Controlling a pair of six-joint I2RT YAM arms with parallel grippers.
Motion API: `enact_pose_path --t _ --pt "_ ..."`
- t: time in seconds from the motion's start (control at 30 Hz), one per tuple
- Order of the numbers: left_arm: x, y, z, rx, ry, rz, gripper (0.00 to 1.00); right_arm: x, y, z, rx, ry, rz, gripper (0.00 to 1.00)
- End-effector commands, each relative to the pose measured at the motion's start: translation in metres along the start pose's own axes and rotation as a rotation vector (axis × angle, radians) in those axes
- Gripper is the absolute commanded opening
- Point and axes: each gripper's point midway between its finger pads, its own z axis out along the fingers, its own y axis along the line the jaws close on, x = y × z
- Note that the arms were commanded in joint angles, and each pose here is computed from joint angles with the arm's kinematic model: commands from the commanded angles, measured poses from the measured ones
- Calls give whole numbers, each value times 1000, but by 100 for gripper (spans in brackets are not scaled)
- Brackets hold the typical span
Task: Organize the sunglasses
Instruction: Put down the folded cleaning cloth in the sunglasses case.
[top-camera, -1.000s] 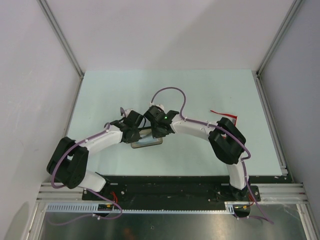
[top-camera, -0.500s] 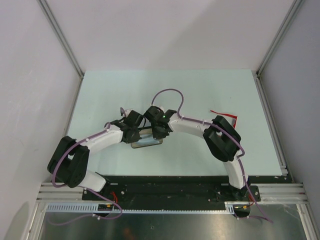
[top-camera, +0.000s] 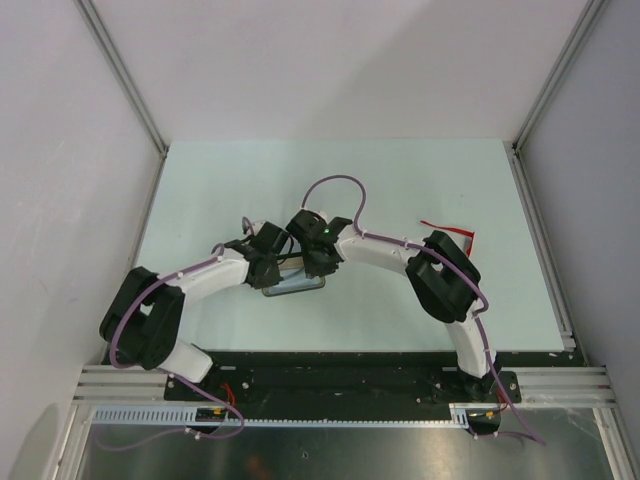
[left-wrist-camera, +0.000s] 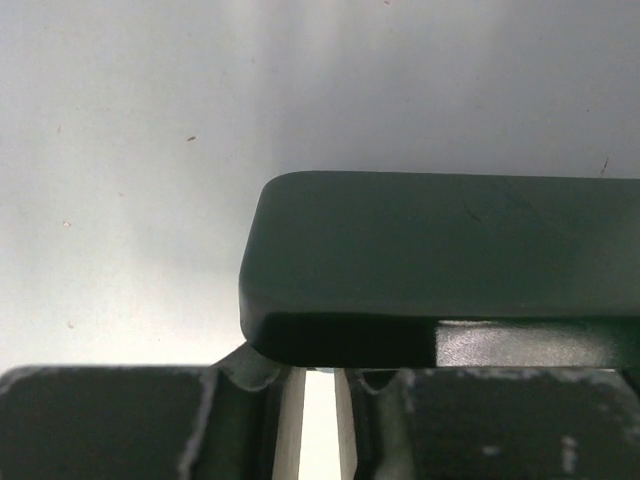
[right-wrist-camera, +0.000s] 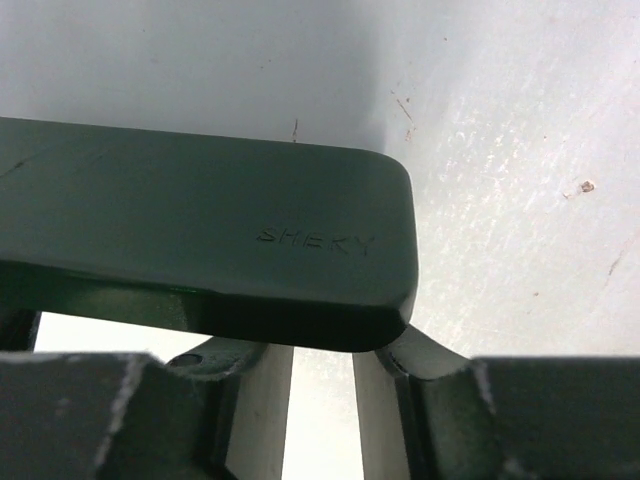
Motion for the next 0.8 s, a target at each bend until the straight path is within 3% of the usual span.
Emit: enact_pose_path --t 0.0,0.23,0.43,0.77 --pt "-17 -8 -8 22 -48 -19 23 -9 5 -11 16 -33 -18 36" --pt "-34 -15 -28 80 -106 -42 26 -20 10 -28 -2 -90 -14 35" --pt "-45 -20 -44 126 -146 -73 28 -26 26 -39 -60 -150 -30 24" --pt "-40 -27 -26 136 -140 -115 26 -29 40 -20 -96 -240 -65 17"
